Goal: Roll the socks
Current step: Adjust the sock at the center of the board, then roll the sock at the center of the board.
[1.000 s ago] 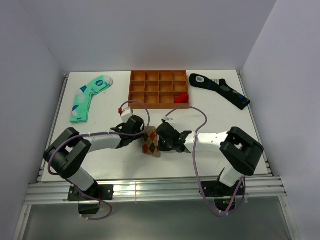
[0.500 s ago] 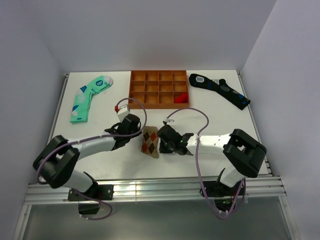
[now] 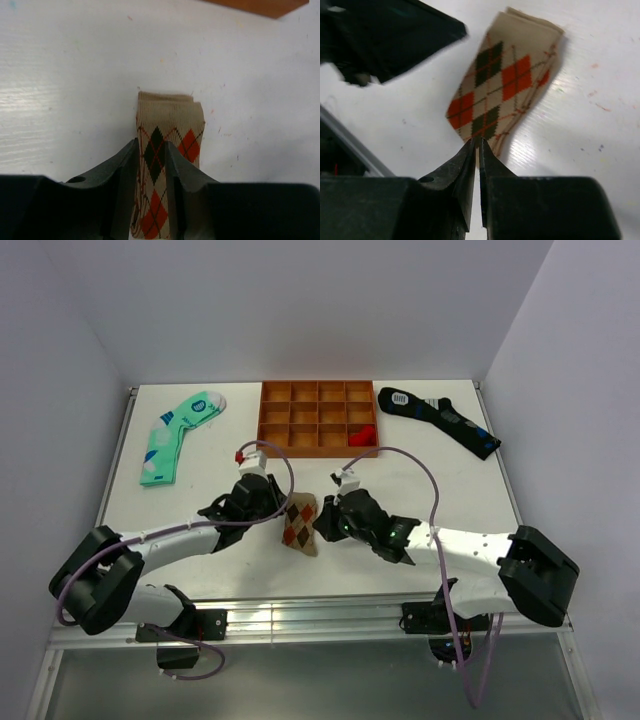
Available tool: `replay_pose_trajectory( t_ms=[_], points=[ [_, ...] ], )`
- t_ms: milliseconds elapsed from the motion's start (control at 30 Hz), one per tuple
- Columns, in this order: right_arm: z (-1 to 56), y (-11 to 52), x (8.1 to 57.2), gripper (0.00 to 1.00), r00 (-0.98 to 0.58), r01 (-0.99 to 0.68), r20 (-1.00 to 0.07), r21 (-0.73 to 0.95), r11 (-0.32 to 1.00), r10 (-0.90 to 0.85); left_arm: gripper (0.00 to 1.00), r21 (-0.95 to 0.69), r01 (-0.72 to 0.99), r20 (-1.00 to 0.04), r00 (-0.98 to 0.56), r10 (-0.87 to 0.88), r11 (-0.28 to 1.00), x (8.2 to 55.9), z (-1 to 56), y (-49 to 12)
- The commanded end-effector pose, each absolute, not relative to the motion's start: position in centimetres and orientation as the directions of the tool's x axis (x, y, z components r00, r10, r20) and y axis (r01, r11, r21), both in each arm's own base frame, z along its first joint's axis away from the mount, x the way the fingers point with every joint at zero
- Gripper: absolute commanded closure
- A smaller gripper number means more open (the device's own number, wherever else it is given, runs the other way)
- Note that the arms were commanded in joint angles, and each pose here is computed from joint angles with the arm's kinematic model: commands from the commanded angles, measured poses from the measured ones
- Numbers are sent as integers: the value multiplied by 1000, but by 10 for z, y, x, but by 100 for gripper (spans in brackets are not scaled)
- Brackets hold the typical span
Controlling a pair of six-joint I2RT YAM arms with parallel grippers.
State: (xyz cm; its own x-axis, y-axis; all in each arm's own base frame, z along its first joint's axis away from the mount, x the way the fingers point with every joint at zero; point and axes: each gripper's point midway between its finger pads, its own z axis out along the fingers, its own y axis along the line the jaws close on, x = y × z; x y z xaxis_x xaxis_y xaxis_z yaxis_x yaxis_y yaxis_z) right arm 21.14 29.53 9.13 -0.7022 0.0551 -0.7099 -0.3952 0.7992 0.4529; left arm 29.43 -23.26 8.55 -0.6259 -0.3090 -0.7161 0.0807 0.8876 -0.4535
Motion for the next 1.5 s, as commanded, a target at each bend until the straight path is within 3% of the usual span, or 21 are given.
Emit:
replay_pose_trajectory(
  t_ms=[0,500,800,967,1133,1467],
  points=[
    [126,317,212,86,-594,-566,-803,460,684,48,66,-504,235,-732,-628,-266,831,287,91,-254],
    [89,348,205,72,-511,-725,-857,391,567,-61,66,-577,368,-701,-681,-211,729,289,69,-295],
    [50,338,207,61,-541,-720,-839,426,548,-57,69,-587,295,-635,-745,-203,754,285,29,-290],
    [24,324,205,60,-558,-685,-828,420,595,-58,70,-581,265,-619,-758,-206,770,282,20,-286],
    [26,309,198,38,-539,-675,-842,431,599,0,70,-569,263,-615,-765,-191,780,282,18,-285],
    [29,316,191,38,-443,-697,-891,274,663,-98,71,-534,235,-604,-779,-172,812,286,16,-281]
  ],
)
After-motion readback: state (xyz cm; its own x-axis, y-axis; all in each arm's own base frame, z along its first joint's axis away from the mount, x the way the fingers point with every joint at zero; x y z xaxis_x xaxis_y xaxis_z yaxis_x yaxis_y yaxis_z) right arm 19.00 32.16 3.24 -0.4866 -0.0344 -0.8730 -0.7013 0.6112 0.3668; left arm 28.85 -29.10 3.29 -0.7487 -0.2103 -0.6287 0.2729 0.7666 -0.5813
